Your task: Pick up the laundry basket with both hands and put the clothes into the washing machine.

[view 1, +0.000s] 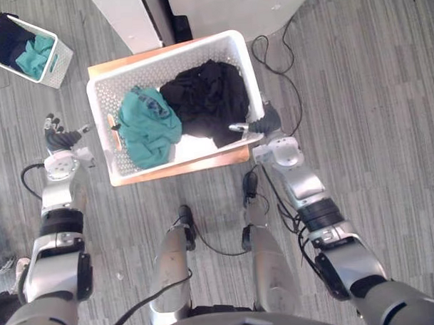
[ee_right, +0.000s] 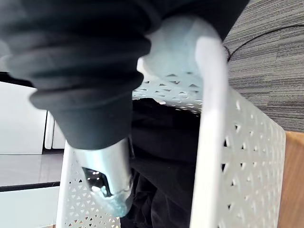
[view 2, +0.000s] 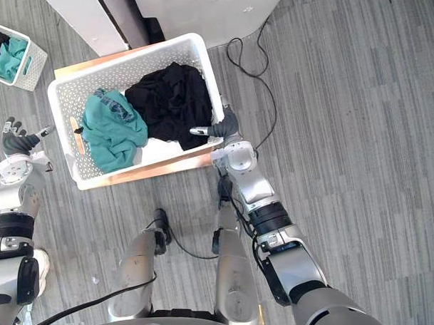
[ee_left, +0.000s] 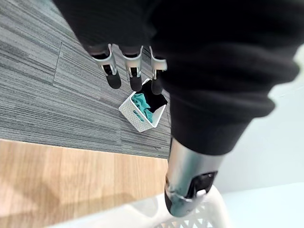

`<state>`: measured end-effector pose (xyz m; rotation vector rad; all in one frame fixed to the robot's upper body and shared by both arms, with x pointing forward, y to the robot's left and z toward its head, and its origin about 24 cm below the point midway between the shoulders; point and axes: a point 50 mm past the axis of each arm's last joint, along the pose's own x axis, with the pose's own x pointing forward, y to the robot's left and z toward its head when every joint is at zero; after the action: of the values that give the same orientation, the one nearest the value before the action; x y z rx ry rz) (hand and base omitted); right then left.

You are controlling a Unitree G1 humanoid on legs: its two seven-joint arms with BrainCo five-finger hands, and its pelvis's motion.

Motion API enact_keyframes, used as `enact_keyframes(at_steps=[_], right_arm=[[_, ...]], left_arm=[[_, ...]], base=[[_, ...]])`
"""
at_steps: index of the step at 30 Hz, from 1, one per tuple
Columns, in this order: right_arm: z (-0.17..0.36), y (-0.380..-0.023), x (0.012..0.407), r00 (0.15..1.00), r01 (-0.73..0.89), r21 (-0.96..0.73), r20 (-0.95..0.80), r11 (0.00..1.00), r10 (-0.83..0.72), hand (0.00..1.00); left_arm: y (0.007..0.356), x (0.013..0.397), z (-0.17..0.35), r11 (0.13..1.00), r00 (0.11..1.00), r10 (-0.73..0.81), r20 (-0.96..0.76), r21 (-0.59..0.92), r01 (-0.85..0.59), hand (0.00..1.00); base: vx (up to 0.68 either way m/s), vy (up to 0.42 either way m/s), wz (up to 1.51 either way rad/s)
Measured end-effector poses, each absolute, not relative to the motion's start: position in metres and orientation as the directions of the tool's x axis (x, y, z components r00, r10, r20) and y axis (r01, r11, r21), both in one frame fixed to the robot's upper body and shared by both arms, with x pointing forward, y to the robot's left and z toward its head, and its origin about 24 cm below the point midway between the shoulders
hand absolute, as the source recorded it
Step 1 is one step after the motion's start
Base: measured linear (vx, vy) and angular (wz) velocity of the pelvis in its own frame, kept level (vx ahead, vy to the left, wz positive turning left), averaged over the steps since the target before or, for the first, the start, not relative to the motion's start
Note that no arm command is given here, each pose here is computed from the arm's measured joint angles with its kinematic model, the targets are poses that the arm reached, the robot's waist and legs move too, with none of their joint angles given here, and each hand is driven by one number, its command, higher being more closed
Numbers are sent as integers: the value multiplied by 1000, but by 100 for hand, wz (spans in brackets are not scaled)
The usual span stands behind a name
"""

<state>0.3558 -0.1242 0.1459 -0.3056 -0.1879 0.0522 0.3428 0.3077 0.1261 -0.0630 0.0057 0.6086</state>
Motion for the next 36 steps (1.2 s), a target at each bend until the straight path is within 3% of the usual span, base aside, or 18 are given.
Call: enact_keyframes(at_steps=[7,16,36], right_arm=[[149,-129,354,979,-9,-300,192,954,70,0],[186,-174,356,950,153,-354,310,923,-38,0],[197,-154,370,948,147,-368,318,918,-25,0]], left_arm=[[308,339,142,820,820,570,51,-94,-564,0],[307,327,129,824,823,566,52,-82,-561,0],[259,348,96,865,870,486,-90,-96,-493,0]], base=[[-55,-7,0],[-68,4,4],[-68,9,-1]])
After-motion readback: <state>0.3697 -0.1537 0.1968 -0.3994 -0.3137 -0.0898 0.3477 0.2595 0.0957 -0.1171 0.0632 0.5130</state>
